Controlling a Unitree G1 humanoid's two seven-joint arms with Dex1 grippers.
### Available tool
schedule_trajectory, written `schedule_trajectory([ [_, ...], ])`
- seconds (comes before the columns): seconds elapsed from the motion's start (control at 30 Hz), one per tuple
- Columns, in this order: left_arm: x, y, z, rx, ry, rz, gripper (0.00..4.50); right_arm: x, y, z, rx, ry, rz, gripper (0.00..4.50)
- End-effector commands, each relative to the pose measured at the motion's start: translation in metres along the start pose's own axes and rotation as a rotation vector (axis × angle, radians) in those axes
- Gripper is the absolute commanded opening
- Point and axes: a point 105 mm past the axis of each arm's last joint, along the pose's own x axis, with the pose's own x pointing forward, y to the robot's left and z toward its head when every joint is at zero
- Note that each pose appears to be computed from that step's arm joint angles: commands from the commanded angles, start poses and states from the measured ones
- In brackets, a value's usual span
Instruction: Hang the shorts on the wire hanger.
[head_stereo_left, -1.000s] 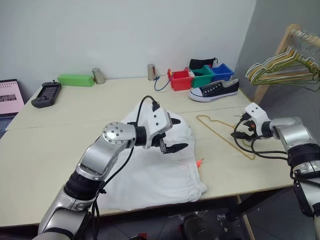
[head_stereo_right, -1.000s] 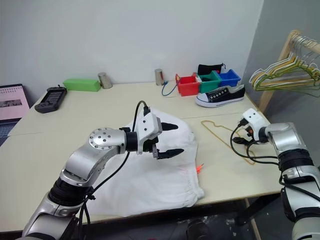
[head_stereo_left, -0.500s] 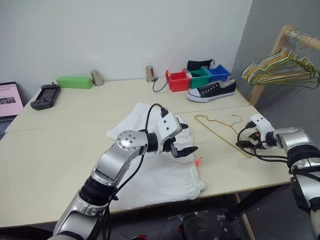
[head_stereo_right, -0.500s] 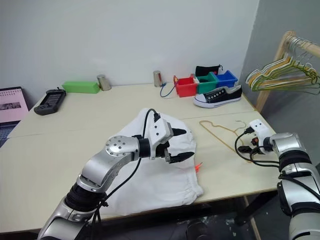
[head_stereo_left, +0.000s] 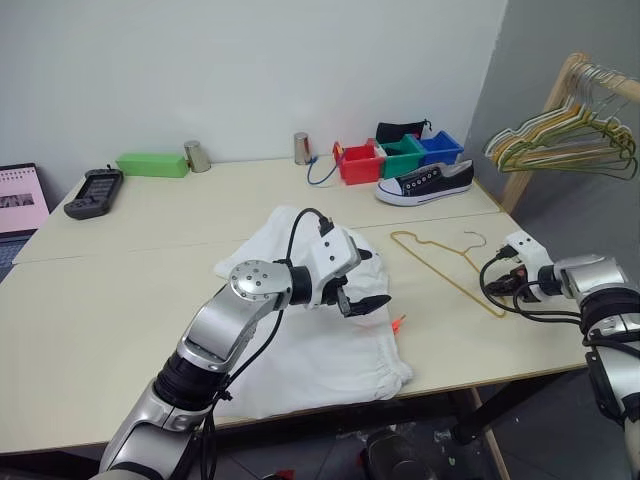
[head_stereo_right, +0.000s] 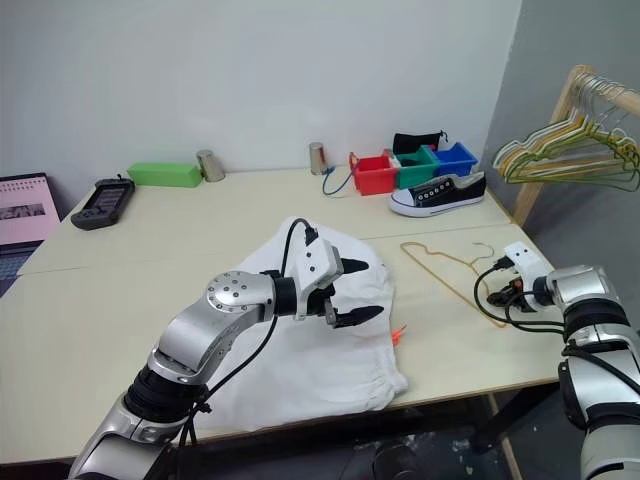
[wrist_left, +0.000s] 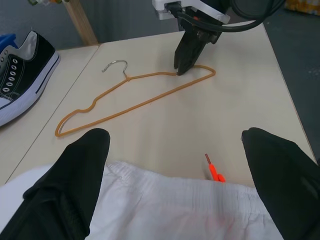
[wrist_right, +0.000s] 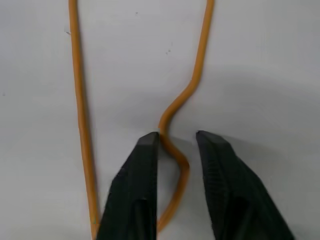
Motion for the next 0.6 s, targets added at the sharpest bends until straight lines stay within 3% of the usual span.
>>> schedule_trajectory([
  [0.03, -0.005, 0.011, 0.014, 0.064, -0.027, 0.038, 4.50, 0.004, 0.004, -0.009, 0.013, 0.028, 0.025, 0.21],
  [0.13, -0.006, 0.013, 0.015, 0.069, -0.027, 0.043, 4.50, 0.004, 0.004, -0.003, -0.008, 0.003, 0.018, 0.03],
  [0.27, -0.009, 0.021, 0.015, 0.074, -0.028, 0.069, 4.50, -0.001, 0.002, 0.026, -0.253, -0.105, -0.039, 0.03],
  [0.4, -0.024, 0.054, 0.017, 0.065, -0.034, 0.186, 4.50, -0.014, 0.008, 0.078, -0.647, -0.253, -0.199, 0.03],
  [0.6, -0.062, 0.109, 0.026, 0.057, -0.054, 0.349, 4.50, -0.039, 0.028, 0.150, -0.942, -0.510, -0.439, 0.03],
])
